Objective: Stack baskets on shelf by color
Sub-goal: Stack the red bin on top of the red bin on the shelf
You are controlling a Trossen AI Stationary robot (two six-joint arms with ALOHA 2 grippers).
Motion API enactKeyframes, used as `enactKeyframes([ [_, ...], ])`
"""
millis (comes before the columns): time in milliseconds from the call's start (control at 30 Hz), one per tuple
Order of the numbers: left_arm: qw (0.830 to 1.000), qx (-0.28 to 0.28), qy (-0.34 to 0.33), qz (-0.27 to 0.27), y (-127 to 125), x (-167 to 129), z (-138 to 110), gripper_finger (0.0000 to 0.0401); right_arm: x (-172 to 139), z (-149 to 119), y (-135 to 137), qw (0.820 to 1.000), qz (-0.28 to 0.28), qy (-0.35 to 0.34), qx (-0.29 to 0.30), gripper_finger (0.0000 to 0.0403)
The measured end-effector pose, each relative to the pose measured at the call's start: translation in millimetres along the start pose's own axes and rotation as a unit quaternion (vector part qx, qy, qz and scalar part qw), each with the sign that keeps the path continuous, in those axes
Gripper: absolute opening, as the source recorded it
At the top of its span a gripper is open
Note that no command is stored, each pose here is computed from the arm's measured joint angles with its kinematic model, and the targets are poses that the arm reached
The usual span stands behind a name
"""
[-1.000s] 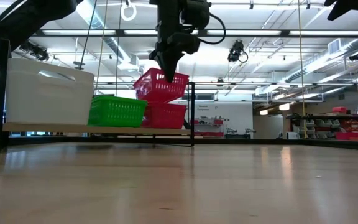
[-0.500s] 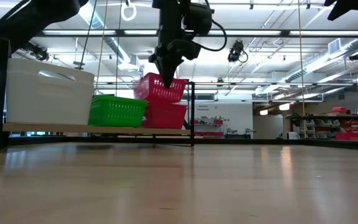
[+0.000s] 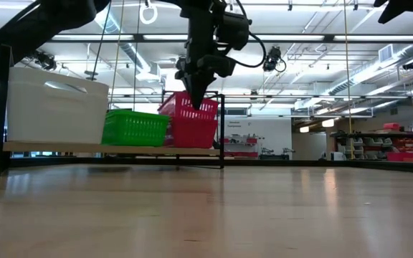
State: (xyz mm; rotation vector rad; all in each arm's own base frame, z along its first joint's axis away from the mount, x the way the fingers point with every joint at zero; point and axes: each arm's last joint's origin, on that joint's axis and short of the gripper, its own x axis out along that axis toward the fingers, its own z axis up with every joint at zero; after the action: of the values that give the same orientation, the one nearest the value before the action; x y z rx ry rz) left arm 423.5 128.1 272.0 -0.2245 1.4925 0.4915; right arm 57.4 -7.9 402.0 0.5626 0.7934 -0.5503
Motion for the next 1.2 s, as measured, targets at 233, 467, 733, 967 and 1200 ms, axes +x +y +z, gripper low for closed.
enactKeyframes([
  [233, 1.0, -0.013, 0.001, 0.003, 5.8, 0.8, 0.8, 0.005, 0.0, 0.0, 0.0, 1.0, 0.0, 0.0, 0.0, 0.024],
  [467, 1.0, -0.001, 0.014, 0.005, 5.3, 0.4, -2.0, 0.0075, 0.0, 0.0, -0.1, 1.0, -0.001, -0.001, 0.0, 0.024],
  [733, 1.0, -0.002, -0.006, -0.021, 4.8, -19.5, -8.9, 0.0099, 0.0, 0.1, -0.2, 1.0, -0.003, -0.003, -0.004, 0.024],
  [967, 0.998, 0.002, -0.004, -0.059, -0.4, -22.2, -10.3, 0.0107, 0.0, 0.6, -0.6, 1.0, -0.011, -0.01, -0.004, 0.024],
  [1200, 1.0, 0.008, -0.022, -0.014, 2.0, -19.7, -6.5, 0.0108, 0.1, 0.3, -0.3, 1.0, -0.006, -0.005, -0.001, 0.024],
])
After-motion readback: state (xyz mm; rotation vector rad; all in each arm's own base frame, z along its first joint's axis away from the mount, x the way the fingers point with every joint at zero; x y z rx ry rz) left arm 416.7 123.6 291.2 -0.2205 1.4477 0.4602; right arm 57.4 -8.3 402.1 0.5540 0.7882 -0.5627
